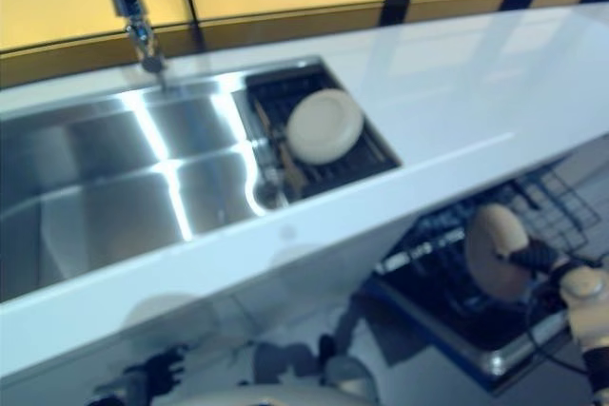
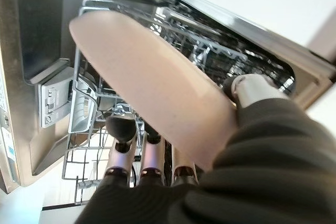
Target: Take plates into dishwasher
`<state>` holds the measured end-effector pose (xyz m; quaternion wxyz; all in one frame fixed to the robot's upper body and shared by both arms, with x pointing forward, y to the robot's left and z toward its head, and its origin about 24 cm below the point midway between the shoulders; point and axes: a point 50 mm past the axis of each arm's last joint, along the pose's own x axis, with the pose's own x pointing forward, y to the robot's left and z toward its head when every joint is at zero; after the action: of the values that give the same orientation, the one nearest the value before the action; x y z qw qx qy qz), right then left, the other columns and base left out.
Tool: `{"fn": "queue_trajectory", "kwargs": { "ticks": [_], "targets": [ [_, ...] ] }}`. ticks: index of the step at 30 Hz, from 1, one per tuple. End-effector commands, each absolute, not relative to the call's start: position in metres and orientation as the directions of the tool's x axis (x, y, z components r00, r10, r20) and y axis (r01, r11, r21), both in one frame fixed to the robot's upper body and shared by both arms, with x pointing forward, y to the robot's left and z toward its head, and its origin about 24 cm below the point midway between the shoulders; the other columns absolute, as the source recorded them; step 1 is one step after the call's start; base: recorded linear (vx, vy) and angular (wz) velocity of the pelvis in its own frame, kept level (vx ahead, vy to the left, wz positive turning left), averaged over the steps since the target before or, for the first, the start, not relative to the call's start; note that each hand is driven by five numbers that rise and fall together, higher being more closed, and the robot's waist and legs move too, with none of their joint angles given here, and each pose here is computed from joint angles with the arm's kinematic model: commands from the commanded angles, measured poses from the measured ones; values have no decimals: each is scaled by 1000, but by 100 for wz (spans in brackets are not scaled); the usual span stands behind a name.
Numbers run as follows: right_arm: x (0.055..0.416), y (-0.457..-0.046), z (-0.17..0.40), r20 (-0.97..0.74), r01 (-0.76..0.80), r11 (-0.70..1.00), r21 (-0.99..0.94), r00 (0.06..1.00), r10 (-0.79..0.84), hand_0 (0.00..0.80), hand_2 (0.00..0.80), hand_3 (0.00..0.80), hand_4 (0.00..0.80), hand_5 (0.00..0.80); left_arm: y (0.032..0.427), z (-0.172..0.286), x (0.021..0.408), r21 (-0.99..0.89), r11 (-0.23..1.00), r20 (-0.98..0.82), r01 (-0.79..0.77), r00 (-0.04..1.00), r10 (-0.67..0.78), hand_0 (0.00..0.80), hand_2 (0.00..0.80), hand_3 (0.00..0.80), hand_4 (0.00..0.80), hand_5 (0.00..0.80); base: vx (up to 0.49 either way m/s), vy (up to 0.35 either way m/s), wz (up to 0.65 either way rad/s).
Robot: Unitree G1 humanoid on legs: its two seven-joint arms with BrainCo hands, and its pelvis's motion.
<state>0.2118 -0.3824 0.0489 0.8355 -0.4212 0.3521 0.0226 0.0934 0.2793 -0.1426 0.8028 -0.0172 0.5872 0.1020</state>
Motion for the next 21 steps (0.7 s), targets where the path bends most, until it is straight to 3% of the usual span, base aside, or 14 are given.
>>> {"fn": "queue_trajectory", "kwargs": {
  "ticks": [1, 21],
  "targets": [
    [252, -375, 83, -469, -245, 593, -767, 845, -257, 800, 800, 800, 800, 800, 282, -136, 113, 95, 980, -928, -175, 341, 151, 0, 0, 0, 0, 0, 0, 0, 0],
    [277, -363, 57, -577, -289, 646, -706, 764, -288, 800, 800, 800, 800, 800, 273, -129, 134, 50, 987, -916, -153, 387, 106, 0, 0, 0, 0, 0, -2, -8, 1]
  ]
}}
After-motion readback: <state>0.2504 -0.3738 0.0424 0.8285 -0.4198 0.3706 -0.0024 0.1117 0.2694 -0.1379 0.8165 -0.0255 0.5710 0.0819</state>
